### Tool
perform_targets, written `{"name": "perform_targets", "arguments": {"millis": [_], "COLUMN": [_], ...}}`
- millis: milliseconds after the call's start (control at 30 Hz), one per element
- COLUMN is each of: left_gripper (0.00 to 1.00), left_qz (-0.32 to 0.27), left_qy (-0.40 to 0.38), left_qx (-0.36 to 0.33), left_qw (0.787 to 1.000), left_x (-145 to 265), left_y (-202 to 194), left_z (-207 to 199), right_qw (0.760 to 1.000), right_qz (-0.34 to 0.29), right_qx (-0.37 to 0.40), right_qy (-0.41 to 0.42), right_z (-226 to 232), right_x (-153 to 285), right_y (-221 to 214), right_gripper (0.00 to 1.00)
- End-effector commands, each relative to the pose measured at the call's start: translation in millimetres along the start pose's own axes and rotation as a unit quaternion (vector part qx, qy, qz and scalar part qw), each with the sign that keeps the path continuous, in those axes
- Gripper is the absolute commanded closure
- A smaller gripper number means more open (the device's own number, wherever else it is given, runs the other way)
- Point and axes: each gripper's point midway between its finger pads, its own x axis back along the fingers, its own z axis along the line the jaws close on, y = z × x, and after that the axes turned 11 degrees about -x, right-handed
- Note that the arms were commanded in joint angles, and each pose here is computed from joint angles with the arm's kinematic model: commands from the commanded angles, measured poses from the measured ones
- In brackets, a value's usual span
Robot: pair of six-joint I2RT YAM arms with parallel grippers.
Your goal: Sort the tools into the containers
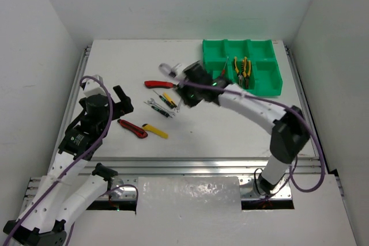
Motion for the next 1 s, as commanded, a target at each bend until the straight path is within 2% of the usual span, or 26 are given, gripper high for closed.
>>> {"name": "perform_targets", "arguments": {"millis": [0,67,133,167,233,300,400,500,700,867,900,967], "left_gripper": [0.00,0.00,0.00,0.00,0.00,0.00,0.00,0.00,0.00,0.00,0.00,0.00], "left_qz": [-0.026,-0.026,-0.026,-0.025,-0.021,-0.018,-0.014,-0.009,-0.009,-0.001,0.001,0.000], "left_qy": [-0.010,-0.013,-0.017,-0.020,-0.024,-0.027,-0.038,-0.044,-0.053,-0.060,-0.059,-0.060], "left_qx": [0.009,0.008,0.007,0.005,0.003,-0.001,-0.005,-0.009,-0.012,-0.018,-0.018,-0.018], "left_qw": [1.000,1.000,1.000,0.999,0.999,0.999,0.999,0.999,0.998,0.998,0.998,0.998], "left_x": [2,2,2,1,0,-1,-2,-4,-5,-7,-8,-7], "left_y": [13,13,13,13,11,10,9,6,6,4,3,3], "left_z": [-3,-4,-5,-6,-8,-10,-14,-17,-20,-24,-24,-24], "right_qw": [0.980,0.955,0.937,0.916,0.891,0.875,0.865,0.854,0.853,0.851,0.851,0.851], "right_qz": [-0.036,-0.037,-0.021,-0.015,-0.015,-0.025,-0.030,0.006,0.030,0.017,0.013,-0.002], "right_qx": [-0.143,-0.189,-0.217,-0.247,-0.295,-0.315,-0.321,-0.343,-0.365,-0.376,-0.377,-0.382], "right_qy": [-0.132,-0.226,-0.274,-0.316,-0.346,-0.367,-0.384,-0.391,-0.371,-0.367,-0.365,-0.360], "right_z": [-133,-213,-259,-295,-335,-362,-387,-412,-426,-426,-424,-420], "right_x": [36,54,59,72,79,86,89,79,62,67,69,76], "right_y": [7,-5,-15,-30,-46,-51,-50,-76,-101,-89,-86,-78], "right_gripper": [0.89,0.90,0.92,0.92,0.93,0.93,0.92,0.91,0.86,0.56,0.45,0.38]}}
